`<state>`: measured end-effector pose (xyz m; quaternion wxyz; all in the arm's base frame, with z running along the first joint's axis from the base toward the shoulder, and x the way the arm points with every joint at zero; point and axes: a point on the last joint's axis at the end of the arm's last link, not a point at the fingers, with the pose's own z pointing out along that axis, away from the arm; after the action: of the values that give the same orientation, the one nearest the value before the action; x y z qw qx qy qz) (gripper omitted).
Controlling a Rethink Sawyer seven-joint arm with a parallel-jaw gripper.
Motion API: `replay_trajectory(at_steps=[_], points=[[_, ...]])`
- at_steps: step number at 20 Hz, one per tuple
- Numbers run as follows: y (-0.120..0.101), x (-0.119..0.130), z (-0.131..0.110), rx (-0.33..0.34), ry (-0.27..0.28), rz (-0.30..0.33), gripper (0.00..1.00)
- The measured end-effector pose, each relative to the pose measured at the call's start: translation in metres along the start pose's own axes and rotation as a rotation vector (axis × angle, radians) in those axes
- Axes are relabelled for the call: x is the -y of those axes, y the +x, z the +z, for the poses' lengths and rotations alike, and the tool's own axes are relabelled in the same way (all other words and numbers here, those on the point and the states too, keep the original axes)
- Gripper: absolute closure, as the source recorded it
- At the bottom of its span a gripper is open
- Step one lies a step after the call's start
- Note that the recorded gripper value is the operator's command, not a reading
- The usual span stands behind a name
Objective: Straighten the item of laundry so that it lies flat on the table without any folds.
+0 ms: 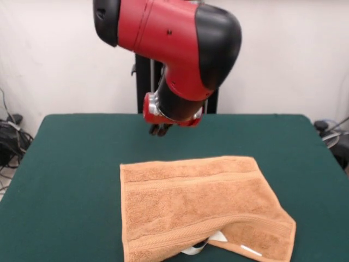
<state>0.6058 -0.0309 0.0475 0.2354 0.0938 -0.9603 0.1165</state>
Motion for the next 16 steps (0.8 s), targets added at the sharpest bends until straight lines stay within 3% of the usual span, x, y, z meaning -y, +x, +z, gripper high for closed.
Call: replay_trajectory(at_steps=[7, 16], points=[[-0.014, 0.023, -0.011, 0.161, 0.036, 0.03, 1.0], [-0.021, 0.028, -0.005, 0.294, 0.056, 0.044, 1.0]])
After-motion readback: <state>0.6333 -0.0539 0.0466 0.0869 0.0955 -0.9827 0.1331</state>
